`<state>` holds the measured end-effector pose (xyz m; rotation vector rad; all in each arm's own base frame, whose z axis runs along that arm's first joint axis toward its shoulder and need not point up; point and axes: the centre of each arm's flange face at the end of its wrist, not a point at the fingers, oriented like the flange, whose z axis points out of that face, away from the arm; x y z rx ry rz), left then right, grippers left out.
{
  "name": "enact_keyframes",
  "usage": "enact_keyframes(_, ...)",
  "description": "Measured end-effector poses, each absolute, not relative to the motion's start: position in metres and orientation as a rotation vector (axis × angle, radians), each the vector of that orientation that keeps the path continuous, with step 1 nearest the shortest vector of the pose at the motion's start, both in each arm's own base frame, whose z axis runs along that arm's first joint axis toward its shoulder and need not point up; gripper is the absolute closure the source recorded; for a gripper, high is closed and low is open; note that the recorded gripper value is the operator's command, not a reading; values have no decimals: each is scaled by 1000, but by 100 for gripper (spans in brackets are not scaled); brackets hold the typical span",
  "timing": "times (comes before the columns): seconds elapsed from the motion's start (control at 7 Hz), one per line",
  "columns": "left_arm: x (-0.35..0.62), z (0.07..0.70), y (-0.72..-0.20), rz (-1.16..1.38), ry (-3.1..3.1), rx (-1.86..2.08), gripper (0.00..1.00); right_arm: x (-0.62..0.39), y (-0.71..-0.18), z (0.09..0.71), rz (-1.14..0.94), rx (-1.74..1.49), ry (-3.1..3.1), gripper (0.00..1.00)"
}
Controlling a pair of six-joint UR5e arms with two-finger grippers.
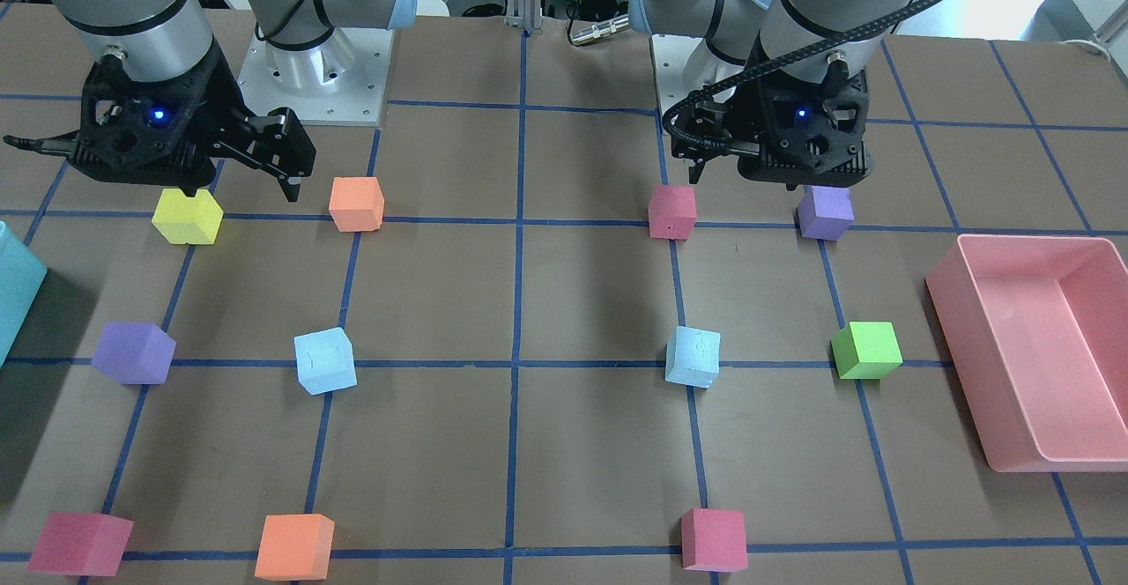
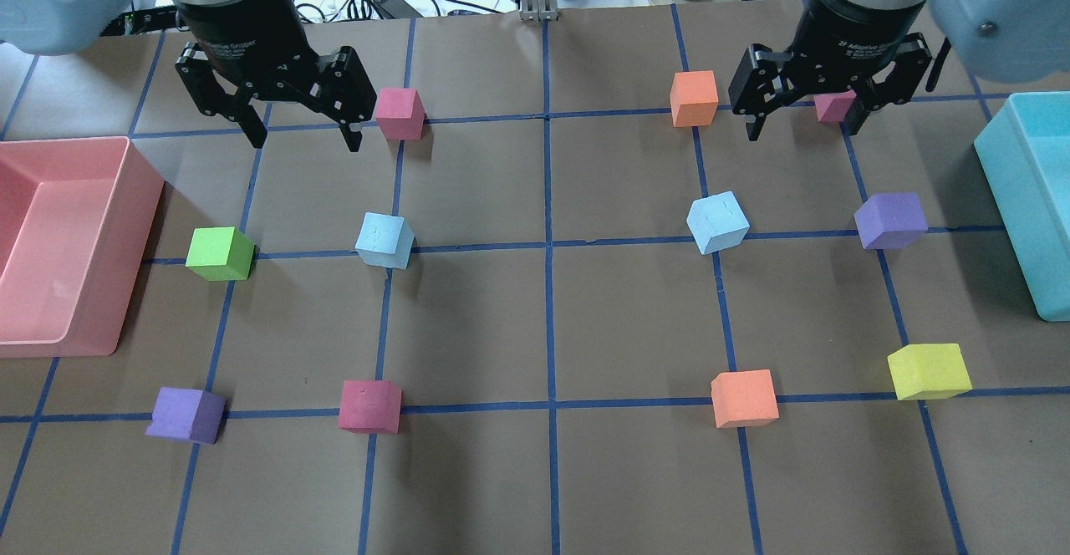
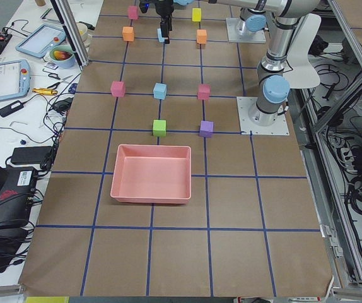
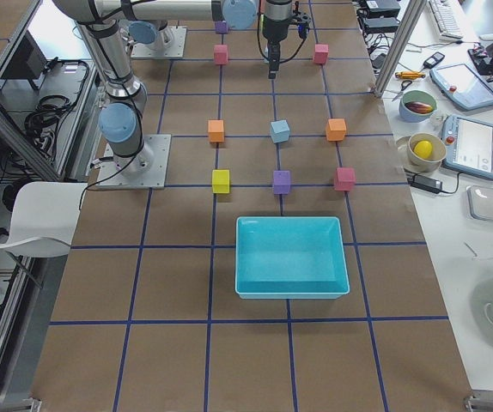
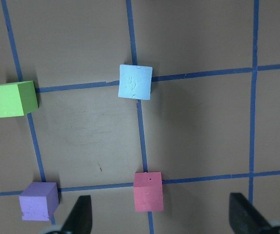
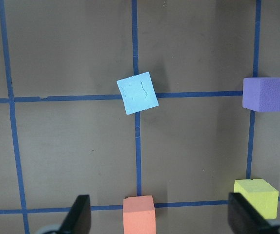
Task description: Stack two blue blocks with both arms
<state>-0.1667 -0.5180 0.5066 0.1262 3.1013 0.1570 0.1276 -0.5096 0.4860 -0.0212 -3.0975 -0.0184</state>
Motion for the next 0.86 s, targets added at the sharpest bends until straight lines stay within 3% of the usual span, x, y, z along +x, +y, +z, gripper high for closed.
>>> enact_keyframes(0.86, -167, 505, -520, 132, 3102, 134, 0, 130, -507, 486, -22, -22, -3110, 0)
